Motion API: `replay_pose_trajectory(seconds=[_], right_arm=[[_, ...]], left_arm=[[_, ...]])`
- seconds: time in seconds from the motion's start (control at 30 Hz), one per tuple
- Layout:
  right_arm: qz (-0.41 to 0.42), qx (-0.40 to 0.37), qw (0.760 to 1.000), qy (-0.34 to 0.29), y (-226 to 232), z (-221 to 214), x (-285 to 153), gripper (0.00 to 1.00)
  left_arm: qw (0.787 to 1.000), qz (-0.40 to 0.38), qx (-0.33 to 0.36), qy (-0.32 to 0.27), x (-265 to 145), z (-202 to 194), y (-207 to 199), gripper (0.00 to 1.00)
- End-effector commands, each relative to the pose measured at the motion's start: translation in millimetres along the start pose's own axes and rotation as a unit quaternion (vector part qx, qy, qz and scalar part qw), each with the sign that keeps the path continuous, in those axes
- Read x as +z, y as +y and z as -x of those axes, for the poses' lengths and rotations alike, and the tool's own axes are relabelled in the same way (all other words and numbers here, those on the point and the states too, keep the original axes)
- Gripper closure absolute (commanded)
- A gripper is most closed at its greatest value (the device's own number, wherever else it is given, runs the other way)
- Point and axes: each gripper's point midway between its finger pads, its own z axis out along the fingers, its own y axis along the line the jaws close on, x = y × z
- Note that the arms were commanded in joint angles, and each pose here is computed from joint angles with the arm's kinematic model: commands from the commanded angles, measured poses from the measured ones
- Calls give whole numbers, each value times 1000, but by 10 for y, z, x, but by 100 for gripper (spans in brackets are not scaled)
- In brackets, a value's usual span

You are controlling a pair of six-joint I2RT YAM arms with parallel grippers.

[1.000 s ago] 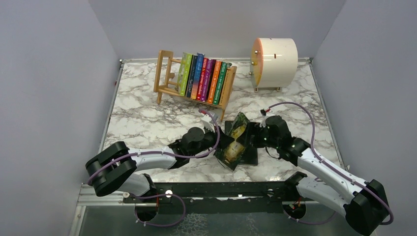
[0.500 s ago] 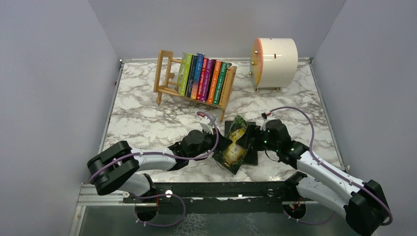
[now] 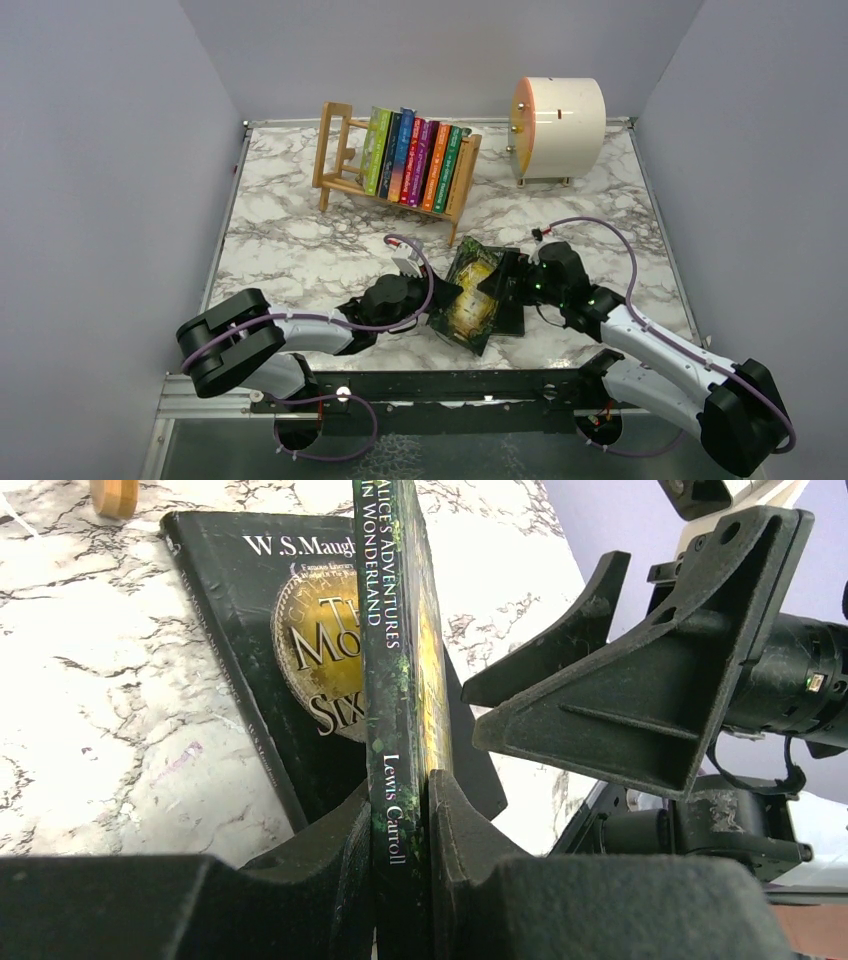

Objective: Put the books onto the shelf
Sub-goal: Pick up the book from the center of the board.

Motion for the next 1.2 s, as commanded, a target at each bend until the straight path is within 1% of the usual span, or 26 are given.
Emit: replay_pose_trajectory(seconds=[0.0,0.57,0.87,1.17], right_arm=[[13,14,1000,9,19,-68,45,14],[-11,55,998,27,-108,-196,154,14],[5,59,998,29,-53,-188,204,14],[13,47,999,17,7,-81,242,14]], left_arm=[[998,53,19,-4,1,-63,308,100],[997,78,6,14,13,-192,511,100],[997,75,4,21,37,-205,511,100],[998,56,9,39,76,-256,434,90]])
